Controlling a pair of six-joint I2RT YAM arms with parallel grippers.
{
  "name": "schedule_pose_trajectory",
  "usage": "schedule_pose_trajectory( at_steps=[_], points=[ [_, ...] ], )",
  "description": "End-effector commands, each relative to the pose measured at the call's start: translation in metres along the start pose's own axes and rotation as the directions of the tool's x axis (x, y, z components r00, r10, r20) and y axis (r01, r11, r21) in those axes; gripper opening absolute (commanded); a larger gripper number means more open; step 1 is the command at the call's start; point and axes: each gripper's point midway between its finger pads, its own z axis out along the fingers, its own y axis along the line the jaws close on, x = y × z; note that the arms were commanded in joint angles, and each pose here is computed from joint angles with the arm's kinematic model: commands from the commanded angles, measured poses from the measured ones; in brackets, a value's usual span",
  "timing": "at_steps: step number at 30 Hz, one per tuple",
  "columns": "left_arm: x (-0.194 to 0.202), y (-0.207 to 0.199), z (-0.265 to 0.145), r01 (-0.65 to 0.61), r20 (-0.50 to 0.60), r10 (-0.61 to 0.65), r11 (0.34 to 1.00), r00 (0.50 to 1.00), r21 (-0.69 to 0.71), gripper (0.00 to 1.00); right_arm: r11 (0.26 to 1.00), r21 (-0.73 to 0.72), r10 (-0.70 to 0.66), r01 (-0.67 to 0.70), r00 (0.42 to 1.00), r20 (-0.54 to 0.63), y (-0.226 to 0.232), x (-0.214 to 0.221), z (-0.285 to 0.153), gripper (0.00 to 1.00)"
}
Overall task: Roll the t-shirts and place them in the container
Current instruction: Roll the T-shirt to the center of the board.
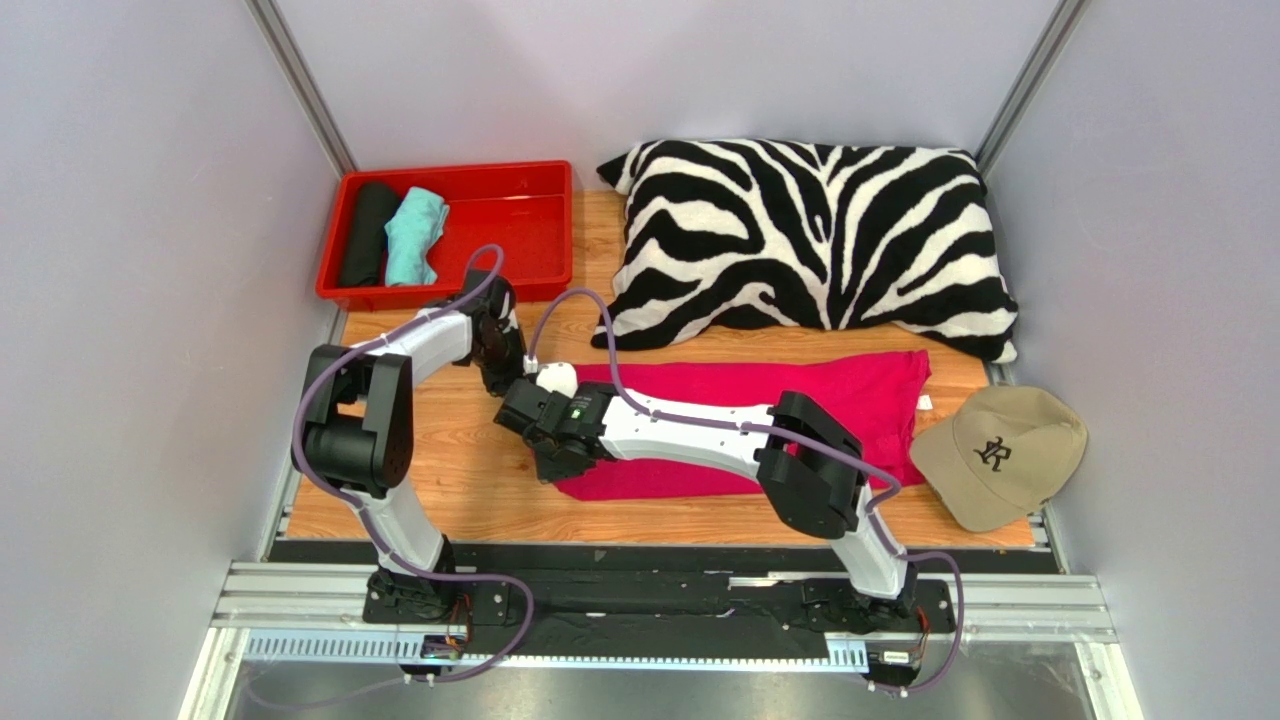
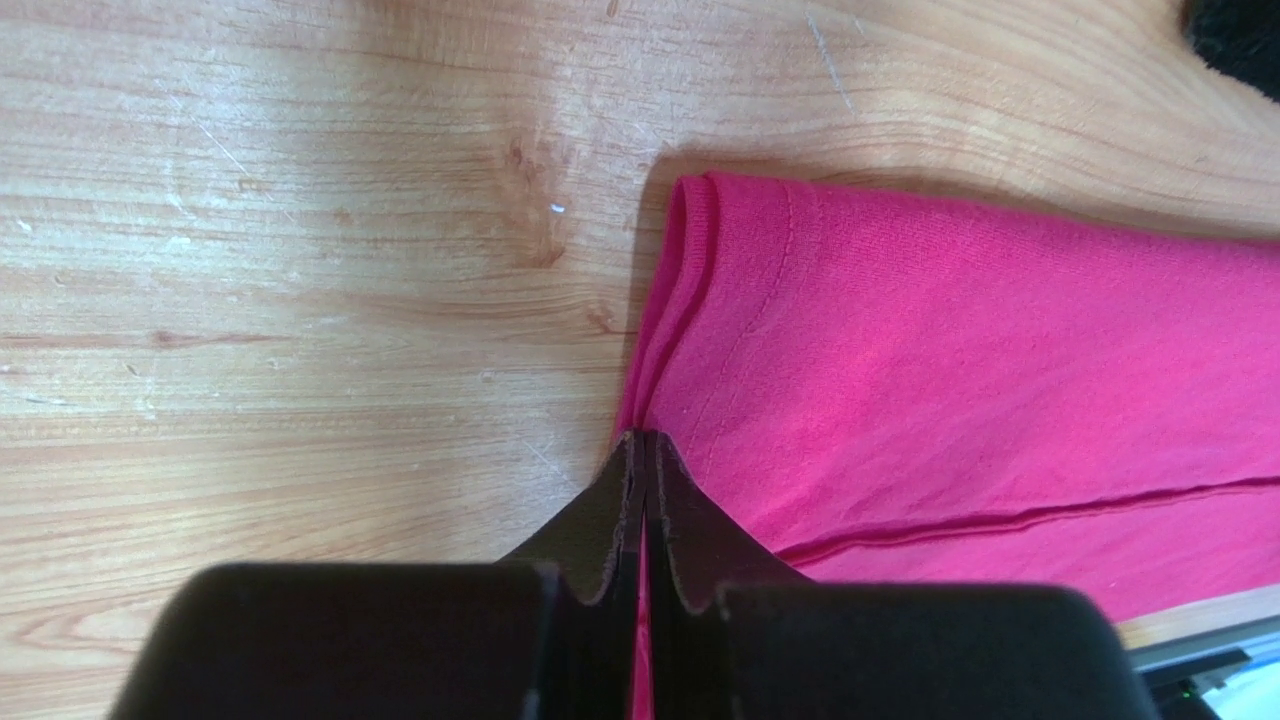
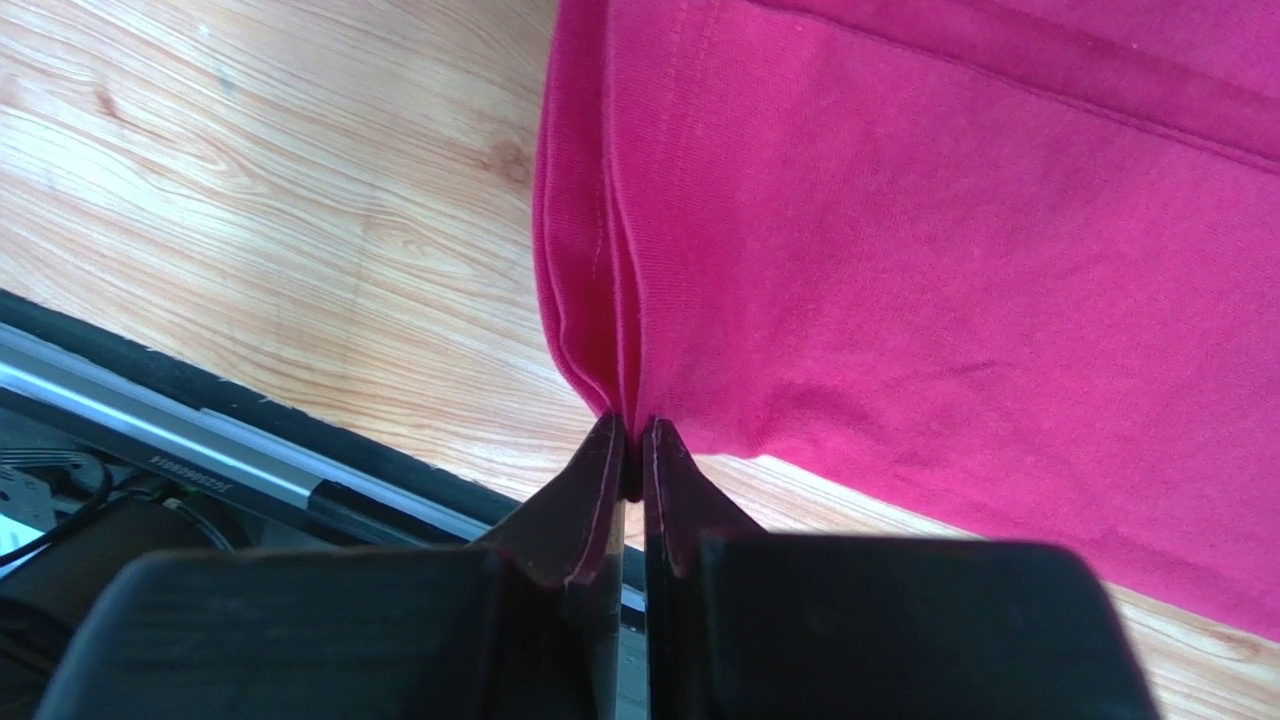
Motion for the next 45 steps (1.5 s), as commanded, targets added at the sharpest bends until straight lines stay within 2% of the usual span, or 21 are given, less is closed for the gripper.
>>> schedule_pose_trajectory(
  at_steps=[1,16,19,22,24,25,27,31,39,45],
  points=[
    [-0.014,-0.012,-0.015,-0.034,0.051,0.033,0.999,0.998,0.017,0.0,0.998,-0.042,0.043,-0.04,0.997,0.063,0.004,-0.016,-0.02,0.07],
    [0.001,-0.077,-0.026,-0.132,0.051,0.13,0.99,0.99,0.056,0.0,0.975,-0.065,0.218,-0.211,0.968,0.127,-0.039,-0.01,-0.026,0.05],
    [0.0,-0.074,-0.03,-0.126,0.062,0.126,0.992,0.99,-0.01,0.0,0.969,-0.08,0.243,-0.234,0.962,0.128,-0.044,-0.01,-0.026,0.05],
    [-0.009,-0.06,-0.04,-0.102,0.123,0.109,0.993,0.986,-0.063,0.12,0.969,-0.082,0.242,-0.234,0.963,0.116,-0.044,-0.009,-0.022,0.04],
    [-0.01,-0.059,-0.047,-0.105,0.128,0.111,0.993,0.986,-0.047,0.19,0.967,-0.094,0.248,-0.239,0.963,0.104,-0.042,-0.007,-0.019,0.04],
    [-0.012,-0.056,-0.05,-0.1,0.129,0.106,0.994,0.986,-0.047,0.28,0.966,-0.093,0.249,-0.24,0.963,0.101,-0.042,-0.006,-0.018,0.04],
    [-0.014,-0.051,-0.056,-0.101,0.141,0.109,0.993,0.984,-0.06,0.36,0.968,-0.092,0.244,-0.235,0.965,0.098,-0.042,-0.005,-0.016,0.04],
    [-0.016,-0.035,-0.056,-0.031,0.135,0.033,0.999,0.99,-0.017,0.38,0.968,-0.105,0.24,-0.23,0.965,0.101,-0.038,-0.01,-0.018,0.04],
    [0.006,-0.022,-0.032,0.12,0.035,-0.125,0.986,0.992,0.115,0.46,0.969,-0.126,0.225,-0.213,0.971,0.083,-0.029,-0.013,-0.015,0.03],
    [0.014,-0.023,-0.017,0.169,-0.001,-0.171,0.971,0.985,0.17,0.5,0.968,-0.127,0.225,-0.214,0.972,0.073,-0.03,-0.013,-0.013,0.03]
  ],
)
